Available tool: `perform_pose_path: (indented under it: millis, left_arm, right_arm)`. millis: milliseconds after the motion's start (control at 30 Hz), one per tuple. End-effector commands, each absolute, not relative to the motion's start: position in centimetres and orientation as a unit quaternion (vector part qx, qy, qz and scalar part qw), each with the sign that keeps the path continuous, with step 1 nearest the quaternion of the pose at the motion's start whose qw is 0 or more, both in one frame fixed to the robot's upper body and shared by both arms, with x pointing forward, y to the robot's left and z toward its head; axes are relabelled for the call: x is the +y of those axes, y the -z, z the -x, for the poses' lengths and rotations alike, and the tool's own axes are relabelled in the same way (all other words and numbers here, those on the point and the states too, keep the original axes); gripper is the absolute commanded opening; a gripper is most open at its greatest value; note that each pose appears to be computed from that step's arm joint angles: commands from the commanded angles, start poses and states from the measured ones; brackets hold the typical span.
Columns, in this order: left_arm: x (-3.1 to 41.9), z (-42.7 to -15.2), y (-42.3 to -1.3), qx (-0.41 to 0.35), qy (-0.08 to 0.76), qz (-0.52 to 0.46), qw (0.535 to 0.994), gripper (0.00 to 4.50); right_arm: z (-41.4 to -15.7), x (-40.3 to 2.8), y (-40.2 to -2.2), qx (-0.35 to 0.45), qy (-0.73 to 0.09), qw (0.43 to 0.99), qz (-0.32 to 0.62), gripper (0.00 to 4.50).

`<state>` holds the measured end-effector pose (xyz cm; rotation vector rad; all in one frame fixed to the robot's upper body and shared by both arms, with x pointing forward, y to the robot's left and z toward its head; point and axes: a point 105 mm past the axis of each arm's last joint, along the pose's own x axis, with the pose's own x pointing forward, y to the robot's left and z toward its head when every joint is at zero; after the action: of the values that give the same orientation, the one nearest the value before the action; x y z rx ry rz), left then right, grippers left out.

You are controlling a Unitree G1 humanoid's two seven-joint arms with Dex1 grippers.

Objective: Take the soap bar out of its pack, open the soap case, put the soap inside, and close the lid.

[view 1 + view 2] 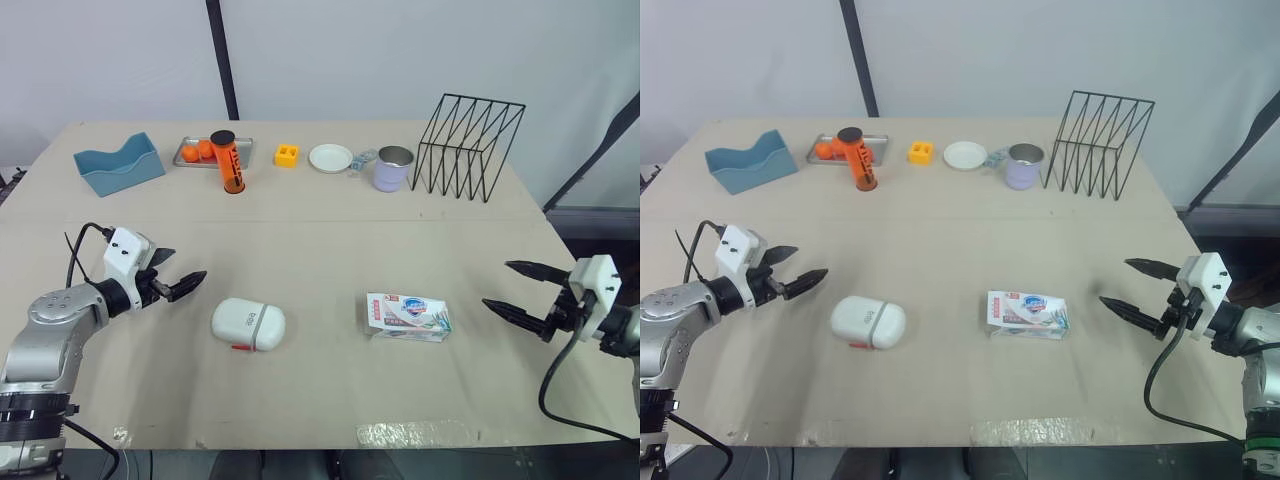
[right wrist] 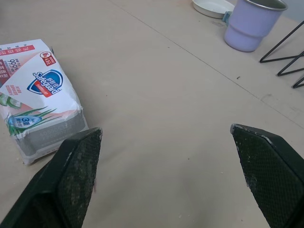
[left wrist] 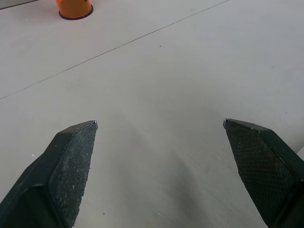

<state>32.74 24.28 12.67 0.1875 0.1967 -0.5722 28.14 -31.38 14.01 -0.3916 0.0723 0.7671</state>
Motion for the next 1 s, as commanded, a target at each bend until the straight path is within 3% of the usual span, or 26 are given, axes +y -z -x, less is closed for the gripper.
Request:
perform_pose_path:
  millis: [33, 700, 1000]
  left_arm:
    - [24.6, -32.6, -14.0, 0.076, 0.278, -0.110, 0.951, 4.50]
    - [22.6, -32.1, -15.8, 0.039, 0.356, -0.084, 0.930, 4.50]
    - [15.8, -29.4, -18.2, 0.006, 0.521, -0.087, 0.849, 4.50]
  right_arm:
    - [-28.0, -31.7, -14.8, 0.025, -0.369, 0.906, 0.205, 4.47]
    - [-27.8, -31.7, -15.0, 0.028, -0.381, 0.899, 0.214, 4.47]
    - [-28.0, -29.6, -16.4, 0.043, -0.457, 0.856, 0.237, 4.47]
